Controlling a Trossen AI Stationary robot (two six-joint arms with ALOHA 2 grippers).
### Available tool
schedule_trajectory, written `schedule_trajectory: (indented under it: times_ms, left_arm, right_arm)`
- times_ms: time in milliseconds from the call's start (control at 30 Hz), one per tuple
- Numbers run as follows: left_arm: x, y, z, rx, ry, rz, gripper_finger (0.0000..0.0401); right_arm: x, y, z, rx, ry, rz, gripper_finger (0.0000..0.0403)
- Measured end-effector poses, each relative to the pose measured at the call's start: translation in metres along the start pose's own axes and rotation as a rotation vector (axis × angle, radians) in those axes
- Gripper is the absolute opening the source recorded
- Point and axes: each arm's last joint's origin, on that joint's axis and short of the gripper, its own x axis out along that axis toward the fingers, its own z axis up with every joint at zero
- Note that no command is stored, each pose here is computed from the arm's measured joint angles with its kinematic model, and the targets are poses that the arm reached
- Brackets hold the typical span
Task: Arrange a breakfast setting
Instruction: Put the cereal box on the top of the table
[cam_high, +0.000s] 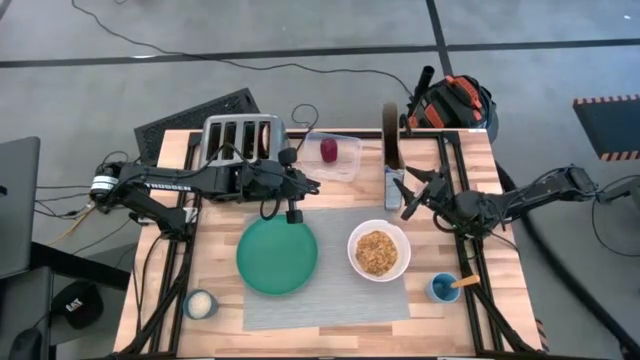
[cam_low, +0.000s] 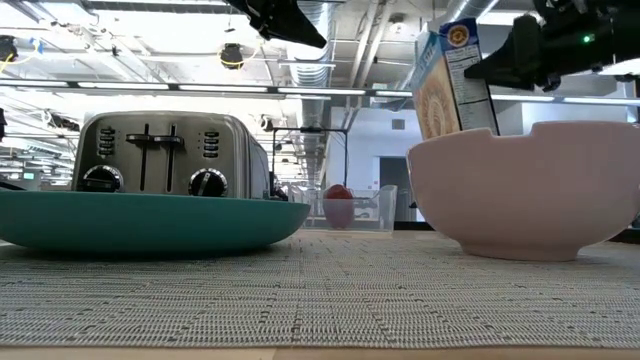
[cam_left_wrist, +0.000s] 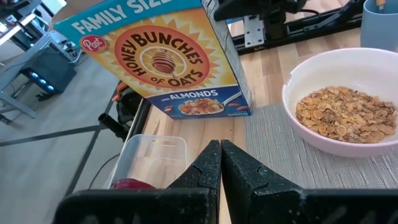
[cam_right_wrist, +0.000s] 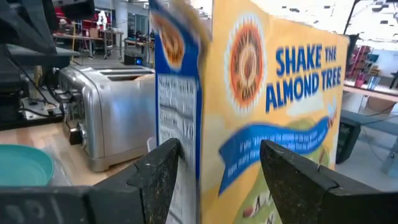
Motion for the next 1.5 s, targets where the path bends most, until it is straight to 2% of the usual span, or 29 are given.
schedule_trajectory:
  times_ms: [300,967,1233,1367,1500]
  left_arm:
    - [0.0,0.0,0.0,0.001,0.002,-0.001,0.0]
    - [0.0,0.0,0.0,0.003,0.006,0.005,0.0]
    - [0.0,0.001,-0.001,0.018,0.007,0.007,0.0]
    - [0.026,0.01,-0.014,0.012,-0.015,0.033,0.0]
    - [0.074,0.035,-0.058,-0.08,0.18,0.125,0.0]
  right_arm:
    - [0.002,0.0,0.016,-0.018,0.005,0.001,0.0255]
    - [-0.003,0.0,0.074,-0.054,-0.034,0.054,0.0255]
    - [-0.003,-0.004,0.088,-0.068,-0.036,0.029,0.0255]
    - [-0.003,-0.004,0.087,-0.084,-0.026,0.031,0.0255]
    - [-0.003,-0.004,0.087,-0.077,-0.026,0.032,0.0255]
